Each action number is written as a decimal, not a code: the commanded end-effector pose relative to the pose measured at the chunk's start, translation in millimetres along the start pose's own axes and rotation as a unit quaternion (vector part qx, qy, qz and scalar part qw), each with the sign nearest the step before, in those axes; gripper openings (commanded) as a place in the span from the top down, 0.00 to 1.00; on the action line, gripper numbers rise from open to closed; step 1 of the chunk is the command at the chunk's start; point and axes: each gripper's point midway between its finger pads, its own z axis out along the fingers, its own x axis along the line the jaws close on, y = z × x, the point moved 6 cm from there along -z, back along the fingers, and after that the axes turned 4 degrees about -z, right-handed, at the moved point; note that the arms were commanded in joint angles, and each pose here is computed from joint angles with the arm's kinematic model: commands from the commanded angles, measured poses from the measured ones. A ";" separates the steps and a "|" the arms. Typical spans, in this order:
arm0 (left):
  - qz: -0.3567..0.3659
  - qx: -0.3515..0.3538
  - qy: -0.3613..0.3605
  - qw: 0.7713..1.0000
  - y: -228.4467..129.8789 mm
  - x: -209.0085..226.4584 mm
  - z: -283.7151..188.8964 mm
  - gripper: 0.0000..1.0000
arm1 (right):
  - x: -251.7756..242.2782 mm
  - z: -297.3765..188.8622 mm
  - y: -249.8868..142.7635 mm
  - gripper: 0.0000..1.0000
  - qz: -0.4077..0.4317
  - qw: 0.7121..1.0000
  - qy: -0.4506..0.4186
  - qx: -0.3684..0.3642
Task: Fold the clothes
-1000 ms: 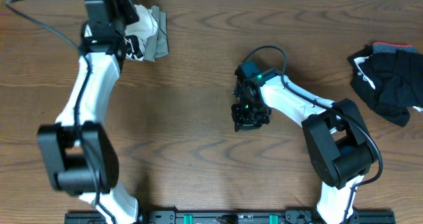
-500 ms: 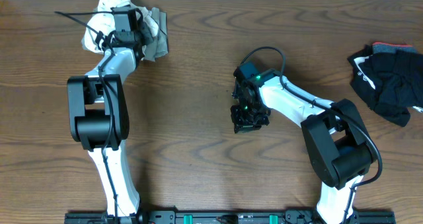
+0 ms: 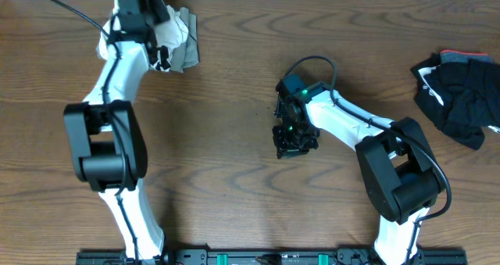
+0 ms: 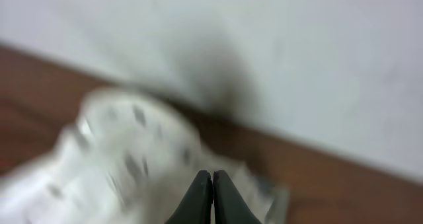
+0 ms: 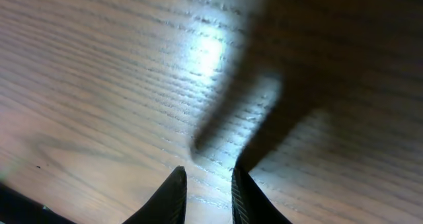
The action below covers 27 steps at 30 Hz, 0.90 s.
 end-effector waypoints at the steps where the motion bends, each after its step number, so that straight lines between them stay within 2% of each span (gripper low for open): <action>1: 0.001 -0.033 0.029 0.999 19.6 14.4 -3.0 0.94 | -2.5 13.4 -8.3 0.77 -0.006 1.000 -0.012 0.026; 6: 0.000 -0.032 0.057 0.998 10.8 39.5 13.3 0.94 | -2.7 13.4 -8.7 0.77 -0.007 1.000 -0.013 0.027; 17: 0.025 0.024 0.075 0.997 -54.2 71.5 63.3 0.94 | -2.8 13.3 -9.1 0.76 -0.004 1.000 -0.013 0.029; 20: 0.026 0.037 0.079 0.996 -60.7 73.6 64.2 0.94 | -3.3 13.2 -10.8 0.76 0.001 0.999 -0.014 0.033; 22: 0.026 0.033 0.077 0.996 -52.5 71.0 58.6 0.94 | -3.5 13.2 -11.6 0.77 0.002 0.999 -0.015 0.035; 27: 0.021 -0.031 0.054 0.998 5.9 49.2 23.3 0.94 | -4.0 13.0 -13.2 0.77 0.003 0.999 -0.016 0.039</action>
